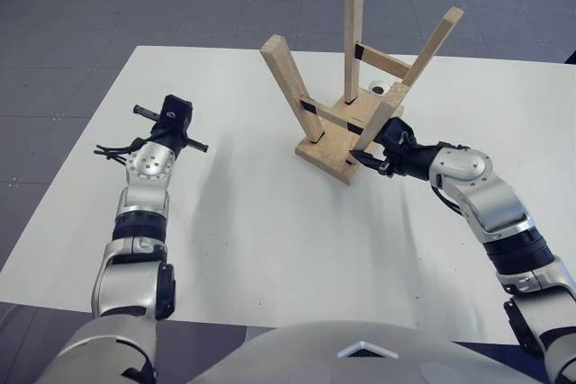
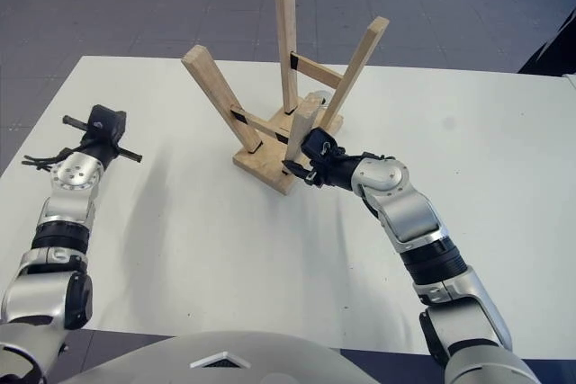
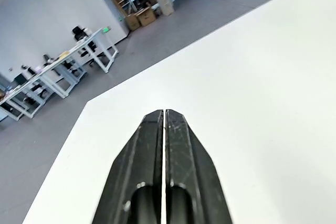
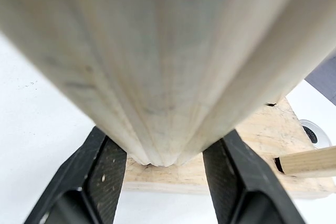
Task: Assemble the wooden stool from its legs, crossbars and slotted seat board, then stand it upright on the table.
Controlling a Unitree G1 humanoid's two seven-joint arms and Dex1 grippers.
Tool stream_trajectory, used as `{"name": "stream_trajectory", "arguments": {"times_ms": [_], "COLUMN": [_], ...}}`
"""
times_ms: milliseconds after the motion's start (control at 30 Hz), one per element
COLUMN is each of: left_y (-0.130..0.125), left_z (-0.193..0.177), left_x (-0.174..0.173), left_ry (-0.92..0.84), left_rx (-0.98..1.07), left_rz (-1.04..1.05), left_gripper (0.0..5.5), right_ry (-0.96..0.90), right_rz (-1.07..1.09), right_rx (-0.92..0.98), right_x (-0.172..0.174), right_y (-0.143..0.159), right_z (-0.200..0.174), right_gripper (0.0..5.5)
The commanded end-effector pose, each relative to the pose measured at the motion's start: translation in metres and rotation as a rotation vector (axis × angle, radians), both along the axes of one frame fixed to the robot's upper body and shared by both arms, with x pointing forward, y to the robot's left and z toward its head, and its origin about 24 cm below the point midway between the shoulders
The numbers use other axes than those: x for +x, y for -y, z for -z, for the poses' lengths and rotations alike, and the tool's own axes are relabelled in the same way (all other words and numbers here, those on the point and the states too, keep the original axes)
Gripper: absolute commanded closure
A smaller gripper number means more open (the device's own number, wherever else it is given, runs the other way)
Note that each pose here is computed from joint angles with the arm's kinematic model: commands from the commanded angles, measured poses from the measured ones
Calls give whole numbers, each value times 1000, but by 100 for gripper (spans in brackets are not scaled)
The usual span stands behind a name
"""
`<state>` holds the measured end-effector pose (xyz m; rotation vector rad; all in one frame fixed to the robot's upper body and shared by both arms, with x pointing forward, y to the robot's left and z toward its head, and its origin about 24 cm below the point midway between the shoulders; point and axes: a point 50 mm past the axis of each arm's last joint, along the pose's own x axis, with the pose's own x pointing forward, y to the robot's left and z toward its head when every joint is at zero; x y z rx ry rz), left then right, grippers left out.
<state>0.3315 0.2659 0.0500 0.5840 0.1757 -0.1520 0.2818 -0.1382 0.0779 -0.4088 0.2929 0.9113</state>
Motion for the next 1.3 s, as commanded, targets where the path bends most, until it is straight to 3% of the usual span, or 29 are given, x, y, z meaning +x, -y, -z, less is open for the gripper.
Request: {"name": "stream_trajectory", "arguments": {"times_ms": [33,133,200,233,300,500,667,733,800,900,967,1033,1133,1300], "left_y": [76,166,193,195,174,73,41,44,66,132,189,226,214,128], "left_z": [-7,-42,-73,-78,-74,-79,-58,-51,-53,-66,-99,-134,-135,-91], "left_x": [30,15,-19,-28,-17,15,19,21,25,24,11,-17,-21,-9], "left_ry": [23,315,535,556,482,377,274,243,242,295,460,631,602,391], "left_rx": [89,139,165,168,131,-126,-92,-53,-38,31,57,58,59,129], "left_rz": [287,802,1097,1152,1032,484,350,367,475,798,1055,1271,1249,890], "left_gripper": [540,540,540,540,540,540,540,540,540,540,540,540,540,540], "right_ry": [-337,-339,-351,-352,-352,-329,-323,-321,-320,-319,-318,-316,-315,-321], "right_rz": [110,108,129,141,153,143,137,133,133,130,125,127,137,99], "right_rx": [-277,-283,-282,-279,-267,-263,-258,-261,-263,-263,-263,-264,-259,-309], "right_x": [-36,-37,-40,-41,-40,-34,-31,-31,-31,-32,-32,-33,-32,-18], "right_y": [43,44,48,49,48,46,44,44,45,45,44,44,45,52], "right_z": [71,72,75,76,76,71,69,68,68,69,69,69,70,73], "right_gripper": [347,347,347,347,347,347,347,347,347,347,347,347,347,347]}}
